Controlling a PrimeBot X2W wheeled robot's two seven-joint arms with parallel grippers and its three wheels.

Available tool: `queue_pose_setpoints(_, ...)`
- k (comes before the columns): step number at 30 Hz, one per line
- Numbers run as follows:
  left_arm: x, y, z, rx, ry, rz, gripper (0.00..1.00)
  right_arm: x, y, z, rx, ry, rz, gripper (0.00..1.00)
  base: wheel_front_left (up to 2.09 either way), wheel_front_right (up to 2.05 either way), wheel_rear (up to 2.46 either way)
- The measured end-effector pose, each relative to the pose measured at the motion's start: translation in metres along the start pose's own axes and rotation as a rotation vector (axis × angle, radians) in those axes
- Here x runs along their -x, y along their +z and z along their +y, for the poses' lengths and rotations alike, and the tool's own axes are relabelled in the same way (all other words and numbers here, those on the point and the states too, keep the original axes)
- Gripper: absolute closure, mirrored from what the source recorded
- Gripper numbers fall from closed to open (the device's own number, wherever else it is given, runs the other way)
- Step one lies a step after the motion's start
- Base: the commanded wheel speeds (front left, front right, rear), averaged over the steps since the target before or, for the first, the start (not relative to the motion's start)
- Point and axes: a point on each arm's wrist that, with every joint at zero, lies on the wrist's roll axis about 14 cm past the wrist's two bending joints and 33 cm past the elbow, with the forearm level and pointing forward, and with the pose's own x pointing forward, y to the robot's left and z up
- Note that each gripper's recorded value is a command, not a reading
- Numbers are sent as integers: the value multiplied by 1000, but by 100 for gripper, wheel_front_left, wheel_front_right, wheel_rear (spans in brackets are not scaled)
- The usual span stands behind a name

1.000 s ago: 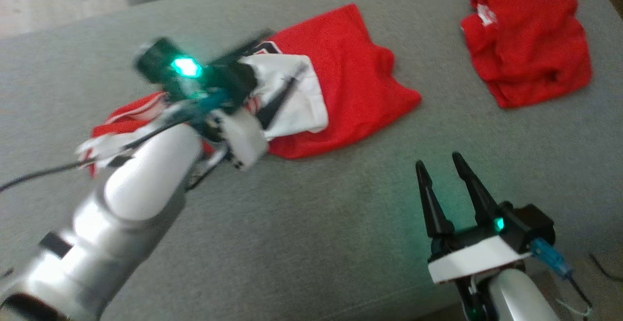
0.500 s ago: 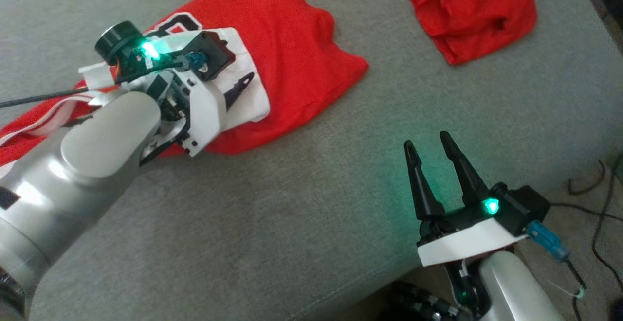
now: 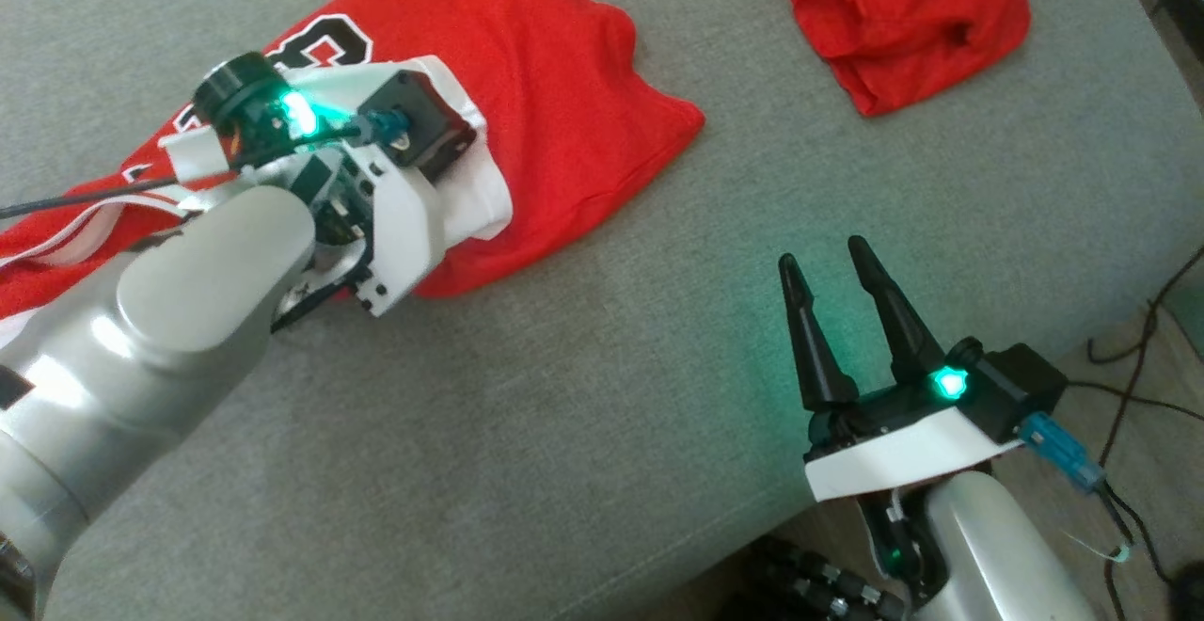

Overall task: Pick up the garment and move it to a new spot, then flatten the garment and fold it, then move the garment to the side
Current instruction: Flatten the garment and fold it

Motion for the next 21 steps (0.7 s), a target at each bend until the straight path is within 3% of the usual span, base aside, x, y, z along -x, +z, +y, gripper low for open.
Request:
queue_pose_setpoints(10, 41, 57, 6, -48, 49, -259, 100, -4, 9, 2, 21, 18, -35, 0, 0, 0, 0)
queue_pose_setpoints(15, 93, 89, 26, -92, 162, -401, 100, 1, -1, 2, 16, 19, -13, 0, 0, 0, 0)
queue_pose_setpoints(21, 167, 64, 42, -79, 348, -398, 100, -6, -21, 11, 43, 83, 55, 0, 0, 0, 0)
